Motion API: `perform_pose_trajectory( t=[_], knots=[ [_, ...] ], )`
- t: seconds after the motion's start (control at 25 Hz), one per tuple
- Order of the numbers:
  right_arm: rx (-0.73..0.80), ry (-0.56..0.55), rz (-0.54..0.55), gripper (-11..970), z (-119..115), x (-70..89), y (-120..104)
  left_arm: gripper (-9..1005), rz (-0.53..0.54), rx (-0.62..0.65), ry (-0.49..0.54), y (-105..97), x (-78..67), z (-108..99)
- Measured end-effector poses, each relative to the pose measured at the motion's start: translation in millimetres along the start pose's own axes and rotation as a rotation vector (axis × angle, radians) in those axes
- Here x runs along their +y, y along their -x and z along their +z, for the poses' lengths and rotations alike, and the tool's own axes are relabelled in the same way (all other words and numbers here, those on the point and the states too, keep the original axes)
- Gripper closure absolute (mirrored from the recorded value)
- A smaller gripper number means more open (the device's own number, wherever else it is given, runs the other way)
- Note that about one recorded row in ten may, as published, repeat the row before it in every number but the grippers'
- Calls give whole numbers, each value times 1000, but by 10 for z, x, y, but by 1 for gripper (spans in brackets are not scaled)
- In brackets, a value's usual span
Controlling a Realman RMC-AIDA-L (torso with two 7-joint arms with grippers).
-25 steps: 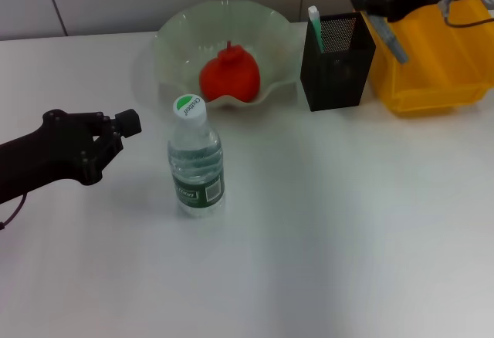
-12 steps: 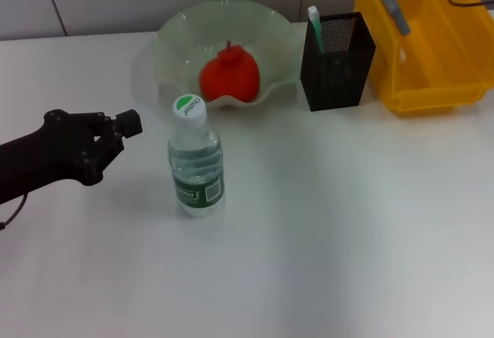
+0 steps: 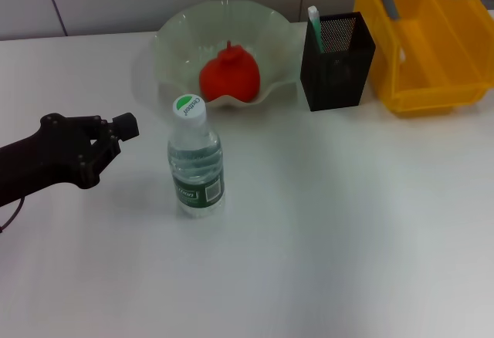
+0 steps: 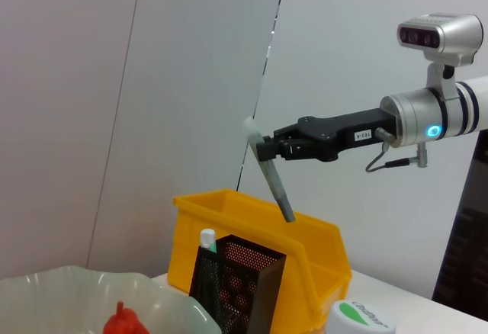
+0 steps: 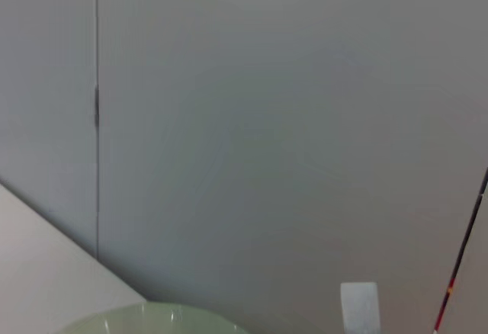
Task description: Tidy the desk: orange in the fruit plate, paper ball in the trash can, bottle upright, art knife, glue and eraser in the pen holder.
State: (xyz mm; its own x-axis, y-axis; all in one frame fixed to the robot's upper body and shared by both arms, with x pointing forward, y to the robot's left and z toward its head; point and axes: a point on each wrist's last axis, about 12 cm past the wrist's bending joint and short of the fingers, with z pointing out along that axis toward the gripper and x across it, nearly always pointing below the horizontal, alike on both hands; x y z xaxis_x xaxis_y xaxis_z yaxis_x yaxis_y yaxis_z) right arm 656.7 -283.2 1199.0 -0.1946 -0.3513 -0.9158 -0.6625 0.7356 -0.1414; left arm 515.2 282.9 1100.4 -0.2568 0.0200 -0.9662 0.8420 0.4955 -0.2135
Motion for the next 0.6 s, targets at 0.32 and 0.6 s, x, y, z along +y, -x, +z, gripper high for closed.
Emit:
perform_pose_trajectory(
  t=[0.32, 0.6],
  knots=[
    [-74, -16, -18, 818, 62, -12, -111, 911, 0, 0, -1, -2, -1, -1],
    [-68, -27, -53, 818, 169, 49, -282, 910, 7, 0, 0, -16, -6, -1]
  ],
)
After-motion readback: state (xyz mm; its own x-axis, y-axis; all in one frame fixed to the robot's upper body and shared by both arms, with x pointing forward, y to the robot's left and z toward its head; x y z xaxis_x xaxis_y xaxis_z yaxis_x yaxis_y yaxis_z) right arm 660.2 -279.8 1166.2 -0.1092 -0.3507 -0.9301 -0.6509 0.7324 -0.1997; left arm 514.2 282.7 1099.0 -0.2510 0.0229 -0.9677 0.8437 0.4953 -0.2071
